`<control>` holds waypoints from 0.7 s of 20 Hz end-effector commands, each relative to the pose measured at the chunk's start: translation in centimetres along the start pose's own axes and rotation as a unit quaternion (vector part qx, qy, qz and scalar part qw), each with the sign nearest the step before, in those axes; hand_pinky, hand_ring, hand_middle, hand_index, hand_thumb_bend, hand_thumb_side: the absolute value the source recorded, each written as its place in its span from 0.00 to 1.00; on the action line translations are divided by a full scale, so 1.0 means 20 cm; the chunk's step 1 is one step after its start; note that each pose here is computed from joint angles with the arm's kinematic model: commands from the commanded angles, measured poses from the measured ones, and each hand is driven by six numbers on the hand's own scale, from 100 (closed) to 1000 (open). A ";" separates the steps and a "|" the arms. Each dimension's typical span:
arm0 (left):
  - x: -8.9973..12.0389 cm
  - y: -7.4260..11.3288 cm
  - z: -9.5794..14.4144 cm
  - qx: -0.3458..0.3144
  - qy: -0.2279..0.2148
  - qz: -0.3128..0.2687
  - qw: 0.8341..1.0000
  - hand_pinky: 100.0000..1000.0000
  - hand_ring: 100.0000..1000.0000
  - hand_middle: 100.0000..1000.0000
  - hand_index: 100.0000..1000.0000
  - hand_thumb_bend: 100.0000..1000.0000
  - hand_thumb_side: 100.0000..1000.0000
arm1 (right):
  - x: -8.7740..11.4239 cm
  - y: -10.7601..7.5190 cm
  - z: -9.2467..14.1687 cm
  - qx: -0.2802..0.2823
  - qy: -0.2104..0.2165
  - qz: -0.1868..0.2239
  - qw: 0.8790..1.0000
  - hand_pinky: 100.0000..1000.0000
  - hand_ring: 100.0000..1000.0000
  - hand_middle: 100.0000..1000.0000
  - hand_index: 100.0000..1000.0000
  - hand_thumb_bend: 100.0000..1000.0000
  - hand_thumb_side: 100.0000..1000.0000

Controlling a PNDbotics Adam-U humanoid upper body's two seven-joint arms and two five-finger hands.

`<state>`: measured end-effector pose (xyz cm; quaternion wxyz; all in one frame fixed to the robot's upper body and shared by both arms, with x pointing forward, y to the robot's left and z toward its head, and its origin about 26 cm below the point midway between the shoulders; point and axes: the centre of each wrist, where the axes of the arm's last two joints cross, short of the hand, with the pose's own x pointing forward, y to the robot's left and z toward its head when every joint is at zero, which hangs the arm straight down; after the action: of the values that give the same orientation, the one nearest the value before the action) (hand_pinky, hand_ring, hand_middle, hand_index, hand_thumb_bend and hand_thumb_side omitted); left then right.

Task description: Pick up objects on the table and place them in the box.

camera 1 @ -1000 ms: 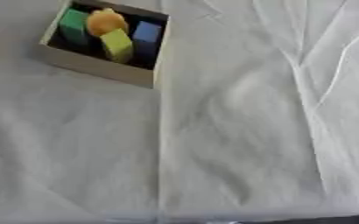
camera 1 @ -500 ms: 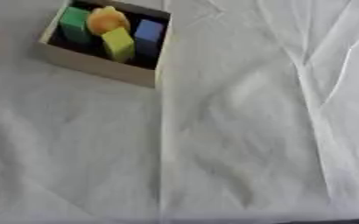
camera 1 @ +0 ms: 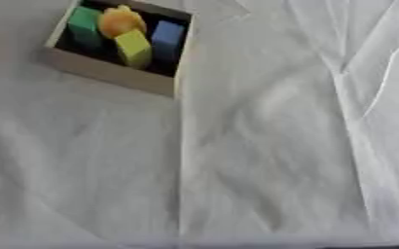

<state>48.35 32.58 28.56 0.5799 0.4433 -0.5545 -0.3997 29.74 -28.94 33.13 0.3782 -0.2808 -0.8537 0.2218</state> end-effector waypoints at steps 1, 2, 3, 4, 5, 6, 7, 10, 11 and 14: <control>0.14 0.18 0.06 0.051 -0.058 -0.009 0.997 0.75 0.81 0.75 0.75 0.00 0.00 | 0.04 -0.04 -0.01 -0.010 -0.015 0.011 1.000 0.77 0.74 0.70 0.80 0.00 0.71; 0.20 0.20 0.08 0.056 -0.080 -0.011 0.995 0.75 0.81 0.75 0.76 0.00 0.00 | 0.04 -0.05 -0.01 -0.011 -0.017 0.011 1.000 0.77 0.74 0.70 0.80 0.00 0.70; 0.28 0.21 0.10 0.057 -0.106 -0.017 0.993 0.75 0.81 0.75 0.76 0.00 0.00 | 0.05 -0.05 -0.01 -0.012 -0.019 0.010 1.000 0.77 0.74 0.70 0.80 0.00 0.70; 0.36 0.21 0.11 0.056 -0.131 -0.022 0.990 0.75 0.81 0.75 0.77 0.00 0.00 | 0.05 -0.05 -0.02 -0.013 -0.021 0.009 1.000 0.77 0.74 0.70 0.80 0.00 0.70; 0.45 0.21 0.13 0.053 -0.162 -0.026 0.985 0.75 0.81 0.75 0.77 0.00 0.00 | 0.06 -0.05 -0.02 -0.014 -0.025 0.007 1.000 0.77 0.74 0.70 0.80 0.00 0.69; 0.54 0.20 0.15 0.048 -0.189 -0.029 0.980 0.75 0.81 0.75 0.77 0.00 0.00 | 0.06 -0.06 -0.02 -0.015 -0.028 0.004 0.999 0.77 0.74 0.70 0.80 0.00 0.69; 0.63 0.18 0.16 0.041 -0.214 -0.030 0.976 0.75 0.81 0.75 0.77 0.00 0.00 | 0.07 -0.06 -0.03 -0.016 -0.032 0.001 0.999 0.77 0.74 0.70 0.80 0.00 0.69; 0.82 0.09 0.17 0.016 -0.257 -0.036 0.966 0.75 0.81 0.75 0.78 0.01 0.00 | 0.10 -0.06 -0.05 -0.016 -0.043 -0.009 0.999 0.77 0.74 0.70 0.80 0.00 0.69; 0.86 0.06 0.17 0.010 -0.264 -0.038 0.964 0.75 0.81 0.74 0.78 0.01 0.01 | 0.10 -0.06 -0.05 -0.016 -0.047 -0.012 0.999 0.77 0.74 0.70 0.80 0.00 0.69; 0.96 -0.06 0.15 -0.008 -0.273 -0.045 0.961 0.76 0.81 0.75 0.79 0.06 0.02 | 0.12 -0.05 -0.06 -0.015 -0.053 -0.018 0.998 0.77 0.74 0.70 0.80 0.00 0.69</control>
<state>46.88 14.60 32.04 0.4079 0.3320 -0.6624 -0.5334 29.61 -27.99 34.87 0.3485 -0.2575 -0.8752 0.2151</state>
